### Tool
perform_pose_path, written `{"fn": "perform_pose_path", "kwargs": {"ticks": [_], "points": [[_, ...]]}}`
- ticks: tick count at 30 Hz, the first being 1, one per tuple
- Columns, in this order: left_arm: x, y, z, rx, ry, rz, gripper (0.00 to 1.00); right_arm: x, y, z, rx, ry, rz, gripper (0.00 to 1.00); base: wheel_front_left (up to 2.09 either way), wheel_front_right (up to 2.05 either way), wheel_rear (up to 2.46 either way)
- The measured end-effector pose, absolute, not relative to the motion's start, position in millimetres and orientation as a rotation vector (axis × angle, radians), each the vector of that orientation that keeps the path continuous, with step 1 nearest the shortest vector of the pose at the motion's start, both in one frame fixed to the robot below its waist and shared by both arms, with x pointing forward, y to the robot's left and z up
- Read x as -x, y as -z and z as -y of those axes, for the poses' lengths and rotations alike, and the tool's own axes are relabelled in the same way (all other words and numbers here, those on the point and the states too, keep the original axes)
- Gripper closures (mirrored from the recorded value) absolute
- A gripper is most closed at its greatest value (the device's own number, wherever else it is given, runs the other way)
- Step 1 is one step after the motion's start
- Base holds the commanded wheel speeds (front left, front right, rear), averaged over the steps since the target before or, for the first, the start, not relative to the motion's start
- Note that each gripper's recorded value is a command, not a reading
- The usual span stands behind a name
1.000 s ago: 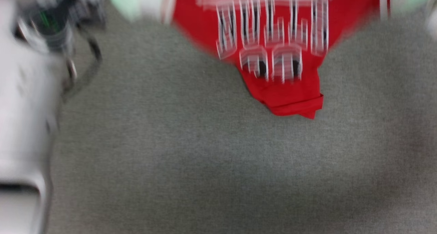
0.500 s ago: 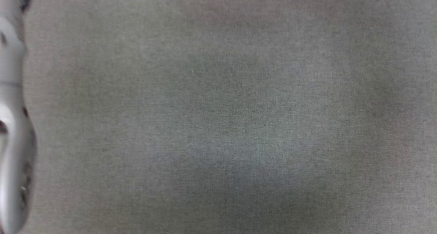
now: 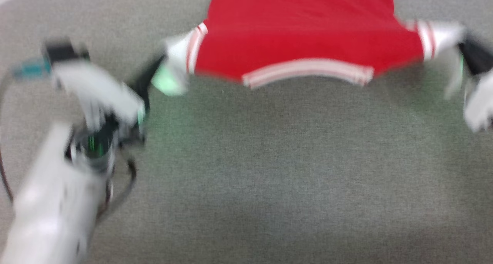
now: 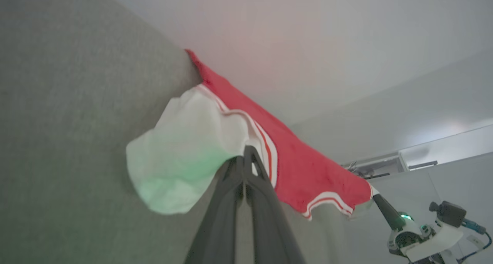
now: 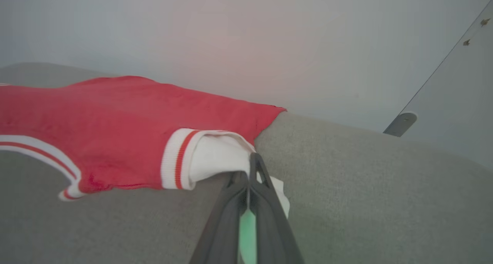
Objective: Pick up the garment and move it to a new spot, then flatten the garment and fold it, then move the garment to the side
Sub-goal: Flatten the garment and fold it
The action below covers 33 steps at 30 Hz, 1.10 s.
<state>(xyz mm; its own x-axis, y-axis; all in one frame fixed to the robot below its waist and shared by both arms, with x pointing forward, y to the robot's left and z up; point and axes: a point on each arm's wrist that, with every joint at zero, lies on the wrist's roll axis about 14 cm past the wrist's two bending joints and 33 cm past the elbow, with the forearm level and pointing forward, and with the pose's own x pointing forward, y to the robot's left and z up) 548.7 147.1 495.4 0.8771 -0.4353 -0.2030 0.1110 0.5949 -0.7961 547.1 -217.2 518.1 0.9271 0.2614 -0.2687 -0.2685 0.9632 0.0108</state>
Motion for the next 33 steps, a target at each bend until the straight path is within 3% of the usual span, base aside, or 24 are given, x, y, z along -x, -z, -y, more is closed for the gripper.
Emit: {"fn": "perform_pose_path", "kwargs": {"ticks": [4,18,33], "points": [[-492.9,-463.1,-145.5,0.851,0.354,-0.514,1.00,-496.6,-486.0,223.9,0.028,-0.285,-0.420,1.00,0.00,0.00,0.00],[-354.8,-466.9,-133.2,0.752,0.477,-0.681,1.00,-358.5,-460.5,231.0,0.079,-0.284,-0.741,1.00,0.00,0.00,0.00],[-324.0,-428.6,-109.3,0.746,0.507,-0.873,1.00,-332.8,-428.1,211.4,0.060,-0.331,-0.905,1.00,0.00,0.00,0.00]]}}
